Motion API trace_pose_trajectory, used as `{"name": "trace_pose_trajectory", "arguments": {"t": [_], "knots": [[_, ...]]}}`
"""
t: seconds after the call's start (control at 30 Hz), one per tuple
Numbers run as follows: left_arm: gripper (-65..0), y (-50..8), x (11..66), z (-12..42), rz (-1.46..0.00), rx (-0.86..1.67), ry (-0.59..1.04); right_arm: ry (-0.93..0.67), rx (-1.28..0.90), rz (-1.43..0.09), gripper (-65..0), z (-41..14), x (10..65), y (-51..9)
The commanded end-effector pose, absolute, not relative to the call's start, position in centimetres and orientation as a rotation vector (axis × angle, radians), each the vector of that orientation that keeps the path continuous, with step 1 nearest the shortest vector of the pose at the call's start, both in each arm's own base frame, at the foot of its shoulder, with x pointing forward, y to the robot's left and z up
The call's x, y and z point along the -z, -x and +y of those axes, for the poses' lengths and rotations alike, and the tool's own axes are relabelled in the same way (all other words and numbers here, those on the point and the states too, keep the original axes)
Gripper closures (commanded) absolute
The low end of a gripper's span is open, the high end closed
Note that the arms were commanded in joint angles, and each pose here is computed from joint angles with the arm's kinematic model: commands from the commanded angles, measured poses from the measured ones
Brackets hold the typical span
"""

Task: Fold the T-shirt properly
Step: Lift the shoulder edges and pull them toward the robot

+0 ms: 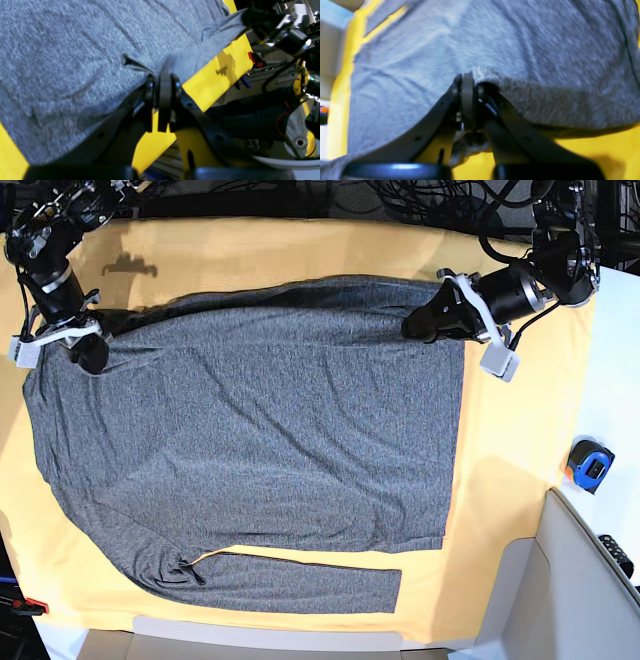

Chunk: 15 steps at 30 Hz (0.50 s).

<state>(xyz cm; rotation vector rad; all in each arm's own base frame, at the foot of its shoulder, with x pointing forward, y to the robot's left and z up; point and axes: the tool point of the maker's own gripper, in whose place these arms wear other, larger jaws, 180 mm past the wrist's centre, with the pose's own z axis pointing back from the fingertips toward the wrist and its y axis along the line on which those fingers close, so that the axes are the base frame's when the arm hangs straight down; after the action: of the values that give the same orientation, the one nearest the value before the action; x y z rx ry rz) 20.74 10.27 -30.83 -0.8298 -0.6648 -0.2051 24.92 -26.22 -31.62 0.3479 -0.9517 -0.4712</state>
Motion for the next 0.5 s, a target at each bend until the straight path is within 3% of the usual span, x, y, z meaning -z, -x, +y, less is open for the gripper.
{"name": "trace_pose_trajectory", "arguments": {"t": [0.0,0.2,0.47], "knots": [[0.0,-21.4,30.1,10.5,-0.695,0.202,0.836,-0.344,0.467,-0.966,0.0,-26.5,31.4,-25.3],[0.0,-22.3,31.1,12.8,-0.698,0.133,0.801,-0.350,0.493,-0.848,0.0,-26.1,35.2,-25.2],[0.0,-22.2,32.8,14.1,-0.659,0.076,0.788,-0.400,0.512,-0.800,0.0,-25.3,37.0,-25.6]]}}
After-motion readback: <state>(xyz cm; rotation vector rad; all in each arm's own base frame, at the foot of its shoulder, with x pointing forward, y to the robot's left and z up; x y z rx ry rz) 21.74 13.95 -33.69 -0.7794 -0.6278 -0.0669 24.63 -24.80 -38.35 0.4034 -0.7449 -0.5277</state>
